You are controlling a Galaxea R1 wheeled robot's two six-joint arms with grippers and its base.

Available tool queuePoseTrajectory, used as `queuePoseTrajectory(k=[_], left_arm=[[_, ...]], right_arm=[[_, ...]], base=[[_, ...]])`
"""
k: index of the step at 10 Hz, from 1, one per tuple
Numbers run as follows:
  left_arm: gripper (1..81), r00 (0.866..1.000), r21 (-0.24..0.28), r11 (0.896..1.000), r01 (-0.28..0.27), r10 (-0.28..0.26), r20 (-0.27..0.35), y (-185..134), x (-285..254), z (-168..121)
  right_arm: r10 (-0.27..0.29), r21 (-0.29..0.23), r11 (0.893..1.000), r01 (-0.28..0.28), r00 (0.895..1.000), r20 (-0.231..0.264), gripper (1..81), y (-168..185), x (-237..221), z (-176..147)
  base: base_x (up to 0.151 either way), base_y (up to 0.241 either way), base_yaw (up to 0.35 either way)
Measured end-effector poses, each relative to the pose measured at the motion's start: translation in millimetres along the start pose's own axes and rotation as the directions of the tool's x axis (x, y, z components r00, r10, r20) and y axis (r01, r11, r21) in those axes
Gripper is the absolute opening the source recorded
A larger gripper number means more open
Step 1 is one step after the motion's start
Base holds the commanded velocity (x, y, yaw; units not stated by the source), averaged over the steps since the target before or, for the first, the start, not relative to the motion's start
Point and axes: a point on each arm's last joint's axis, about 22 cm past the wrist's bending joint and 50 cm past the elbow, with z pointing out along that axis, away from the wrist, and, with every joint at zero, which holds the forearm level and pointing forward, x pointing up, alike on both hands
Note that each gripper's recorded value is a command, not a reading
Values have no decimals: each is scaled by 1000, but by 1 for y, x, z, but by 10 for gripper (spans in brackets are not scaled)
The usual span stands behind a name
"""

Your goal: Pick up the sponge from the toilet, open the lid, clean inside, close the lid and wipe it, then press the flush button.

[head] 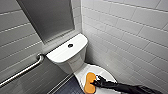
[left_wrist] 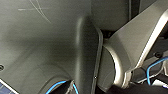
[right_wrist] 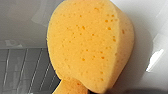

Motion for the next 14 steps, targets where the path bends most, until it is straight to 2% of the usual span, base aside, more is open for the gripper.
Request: queuePoseTrajectory(k=[3, 6, 9, 12, 14], left_arm=[[811, 1000, 0, 1000, 0, 0, 0, 0, 0, 0], [811, 1000, -1, 1000, -1, 1, -1, 1, 0, 0], [811, 1000, -1, 1000, -1, 1, -1, 1, 0, 0], [811, 1000, -1, 1000, 0, 0, -2, 1, 0, 0], [811, 1000, -1, 1000, -2, 2, -3, 1, 2, 0]], right_arm=[[12, 2, 1000, -12, 1000, 10, 10, 20, -6, -24], [48, -27, 999, -47, 998, 36, 10, 70, -30, -76], [90, -61, 994, -89, 996, 18, 10, 109, -53, -110], [120, -111, 987, -116, 993, 23, 10, 147, -71, -151], [150, -175, 974, -146, 989, 8, 10, 189, -89, -196]], base=[[0, 0, 0], [0, 0, 0], [0, 0, 0], [0, 0, 0], [0, 0, 0]])
